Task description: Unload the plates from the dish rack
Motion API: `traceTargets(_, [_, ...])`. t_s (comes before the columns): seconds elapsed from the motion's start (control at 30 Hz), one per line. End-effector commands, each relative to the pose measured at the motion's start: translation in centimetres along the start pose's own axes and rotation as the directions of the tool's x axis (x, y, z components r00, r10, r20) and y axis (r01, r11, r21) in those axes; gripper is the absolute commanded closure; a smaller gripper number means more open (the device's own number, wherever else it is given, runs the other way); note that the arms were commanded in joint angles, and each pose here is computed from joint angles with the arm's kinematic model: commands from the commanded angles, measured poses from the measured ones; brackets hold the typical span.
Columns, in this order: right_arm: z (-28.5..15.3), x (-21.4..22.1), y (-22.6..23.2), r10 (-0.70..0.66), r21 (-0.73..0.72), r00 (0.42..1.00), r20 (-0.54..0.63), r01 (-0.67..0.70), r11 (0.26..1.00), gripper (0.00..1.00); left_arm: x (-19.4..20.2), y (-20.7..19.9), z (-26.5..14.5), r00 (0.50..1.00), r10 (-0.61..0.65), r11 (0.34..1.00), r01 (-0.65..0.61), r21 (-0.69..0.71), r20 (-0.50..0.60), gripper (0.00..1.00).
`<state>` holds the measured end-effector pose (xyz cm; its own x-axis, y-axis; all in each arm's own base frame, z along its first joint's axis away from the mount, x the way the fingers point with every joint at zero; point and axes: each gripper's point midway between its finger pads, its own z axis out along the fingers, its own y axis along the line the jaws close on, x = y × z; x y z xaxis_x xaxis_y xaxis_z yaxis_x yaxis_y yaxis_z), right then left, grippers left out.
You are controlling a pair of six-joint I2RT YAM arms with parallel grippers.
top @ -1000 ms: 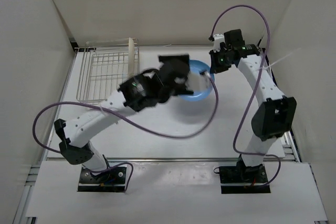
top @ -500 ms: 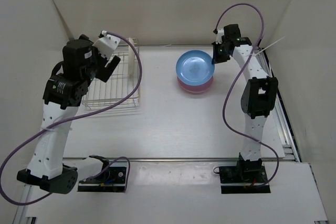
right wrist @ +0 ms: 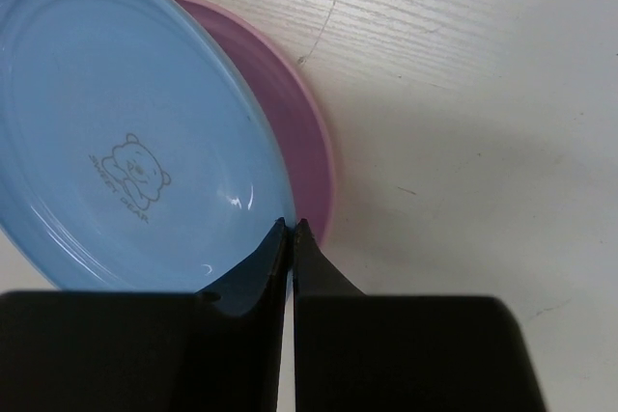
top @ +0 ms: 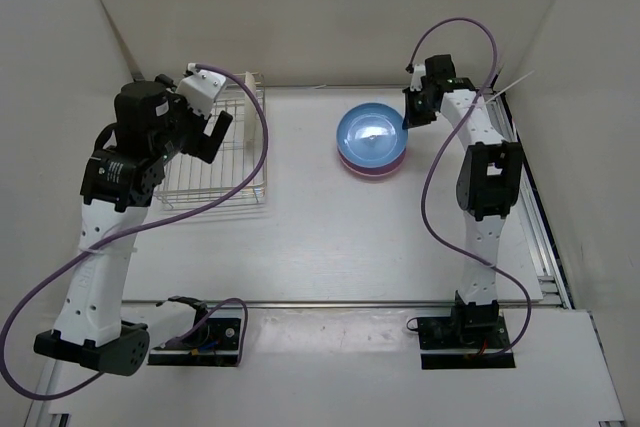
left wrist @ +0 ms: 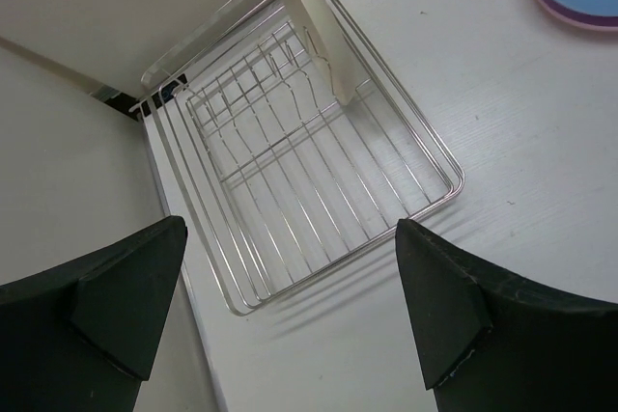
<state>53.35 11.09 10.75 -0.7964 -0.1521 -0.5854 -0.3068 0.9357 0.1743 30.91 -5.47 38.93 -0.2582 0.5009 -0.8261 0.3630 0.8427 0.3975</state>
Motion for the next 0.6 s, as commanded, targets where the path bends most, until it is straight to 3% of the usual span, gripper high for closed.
traceTargets(0.0, [0.5, -1.6, 0.0, 0.007, -0.014, 0.999, 0.048, -0.006, 1.000, 1.00, -1.5, 0.0, -1.9, 0.996, -0.024, 1.000, 0.023, 0.012, 0.081, 0.00])
traceTargets(0.4, [1.3, -1.0, -0.6, 0.000, 0.006, 1.000, 0.030, -0.001, 1.000, 0.96, -1.8, -0.4, -2.1, 0.995, -0.033, 0.999, 0.030, 0.038, 0.092, 0.00])
traceTargets(0.47, [1.3, -1.0, -0.7, 0.000, 0.016, 1.000, 0.029, -0.001, 1.000, 0.87, -1.8, -0.4, -2.1, 0.995, -0.033, 0.999, 0.030, 0.038, 0.092, 0.00])
traceTargets(0.53, [1.3, -1.0, -0.7, 0.000, 0.016, 1.000, 0.029, -0.001, 1.000, 0.67, -1.5, -0.6, -1.9, 0.996, -0.033, 0.999, 0.030, 0.042, 0.082, 0.00])
traceTargets(0.57, [1.7, -0.7, -0.8, 0.003, 0.016, 1.000, 0.020, -0.003, 1.000, 0.67, -1.4, -0.3, -1.9, 0.996, -0.036, 0.999, 0.034, 0.035, 0.079, 0.00])
